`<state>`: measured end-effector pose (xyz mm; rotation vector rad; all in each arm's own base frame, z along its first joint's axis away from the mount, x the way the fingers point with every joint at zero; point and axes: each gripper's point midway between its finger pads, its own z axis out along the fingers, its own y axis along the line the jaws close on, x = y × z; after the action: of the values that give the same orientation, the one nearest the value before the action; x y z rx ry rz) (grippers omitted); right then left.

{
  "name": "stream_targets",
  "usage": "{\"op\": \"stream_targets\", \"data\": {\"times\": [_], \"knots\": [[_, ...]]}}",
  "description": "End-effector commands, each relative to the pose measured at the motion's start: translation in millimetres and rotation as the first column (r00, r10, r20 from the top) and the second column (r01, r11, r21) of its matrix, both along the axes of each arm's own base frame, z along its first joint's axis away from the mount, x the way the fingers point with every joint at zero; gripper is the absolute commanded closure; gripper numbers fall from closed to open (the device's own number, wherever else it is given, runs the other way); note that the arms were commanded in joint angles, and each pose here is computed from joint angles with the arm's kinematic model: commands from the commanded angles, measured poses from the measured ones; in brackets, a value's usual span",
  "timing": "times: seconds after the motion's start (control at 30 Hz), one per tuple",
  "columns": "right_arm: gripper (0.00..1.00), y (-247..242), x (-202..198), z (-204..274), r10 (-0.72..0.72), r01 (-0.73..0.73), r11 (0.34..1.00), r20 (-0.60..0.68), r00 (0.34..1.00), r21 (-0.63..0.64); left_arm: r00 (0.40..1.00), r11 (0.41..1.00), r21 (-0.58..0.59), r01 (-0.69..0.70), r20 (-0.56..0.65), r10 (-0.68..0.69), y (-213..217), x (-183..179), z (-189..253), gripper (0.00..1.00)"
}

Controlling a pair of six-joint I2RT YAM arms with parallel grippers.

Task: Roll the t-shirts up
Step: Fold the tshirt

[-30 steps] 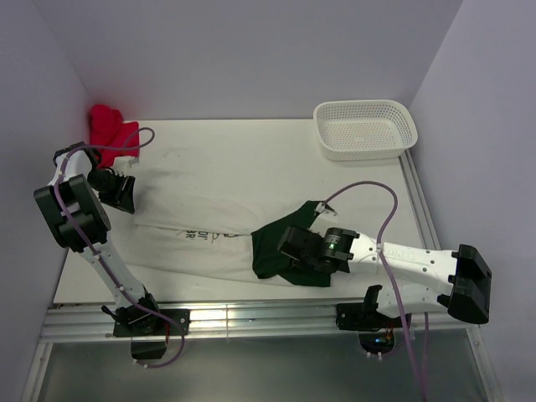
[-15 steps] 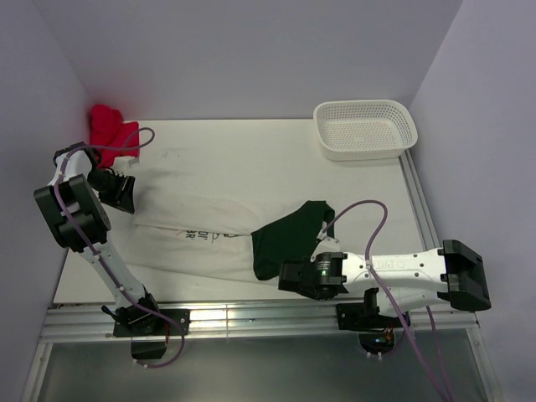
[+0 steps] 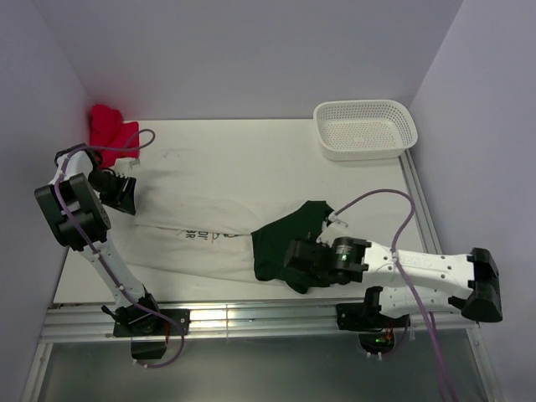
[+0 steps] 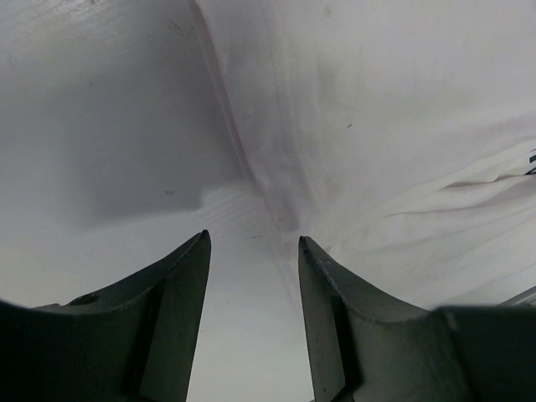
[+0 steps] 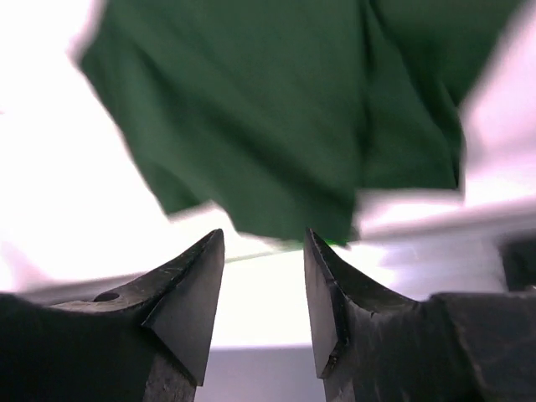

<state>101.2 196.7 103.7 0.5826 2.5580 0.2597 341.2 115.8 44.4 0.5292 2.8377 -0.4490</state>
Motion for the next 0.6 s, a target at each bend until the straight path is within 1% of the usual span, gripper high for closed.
{"op": "stream_targets", "data": {"times": [0.0, 0.03, 0.07, 0.1, 0.13, 0.17, 0.23, 0.27, 0.37, 0.57], "knots": [[0.5, -3, 59, 40, -0.004, -0.008, 0.998, 0.199, 0.98, 0.058, 0.999, 0.999, -0.004, 0.031, 0.045, -0.031, 0, 10, 9, 0.48], [0.5, -15, 80, 41, -0.069, 0.056, 0.996, 0.2, 0.977, 0.072, 0.998, 1.0, 0.001, 0.028, 0.048, -0.028, 2, 11, 10, 0.48], [0.5, -18, 95, 40, -0.092, 0.077, 0.994, 0.213, 0.973, 0.077, 0.998, 1.0, 0.002, 0.026, 0.053, -0.026, 1, 12, 11, 0.47], [0.5, -28, 105, 37, -0.084, 0.078, 0.996, 0.216, 0.973, 0.036, 0.998, 1.0, 0.005, 0.024, 0.056, -0.025, 2, 13, 12, 0.47], [0.51, -35, 116, 35, -0.103, 0.1, 0.995, 0.213, 0.971, 0.026, 0.998, 1.0, 0.005, 0.023, 0.06, -0.023, 2, 15, 13, 0.47], [0.51, -47, 137, 29, -0.162, 0.159, 0.987, 0.202, 0.966, 0.034, 0.998, 1.0, 0.001, 0.019, 0.06, -0.019, 2, 16, 15, 0.46], [0.51, -58, 155, 20, -0.163, 0.162, 0.987, 0.192, 0.968, 0.018, 0.997, 1.0, 0.001, 0.012, 0.071, -0.012, 3, 20, 18, 0.44], [0.52, -66, 170, 9, -0.199, 0.196, 0.98, 0.172, 0.965, 0.034, 0.998, 1.0, -0.002, 0.002, 0.071, -0.002, 3, 21, 20, 0.43], [0.53, -83, 193, -15, -0.211, 0.214, 0.977, 0.133, 0.968, -0.006, 0.997, 1.0, 0.001, -0.006, 0.077, 0.006, 4, 25, 25, 0.41], [0.53, -91, 230, -48, -0.199, 0.2, 0.98, 0.08, 0.977, -0.011, 0.996, 0.999, 0.031, -0.036, 0.077, 0.033, 13, 32, 29, 0.4]]}}
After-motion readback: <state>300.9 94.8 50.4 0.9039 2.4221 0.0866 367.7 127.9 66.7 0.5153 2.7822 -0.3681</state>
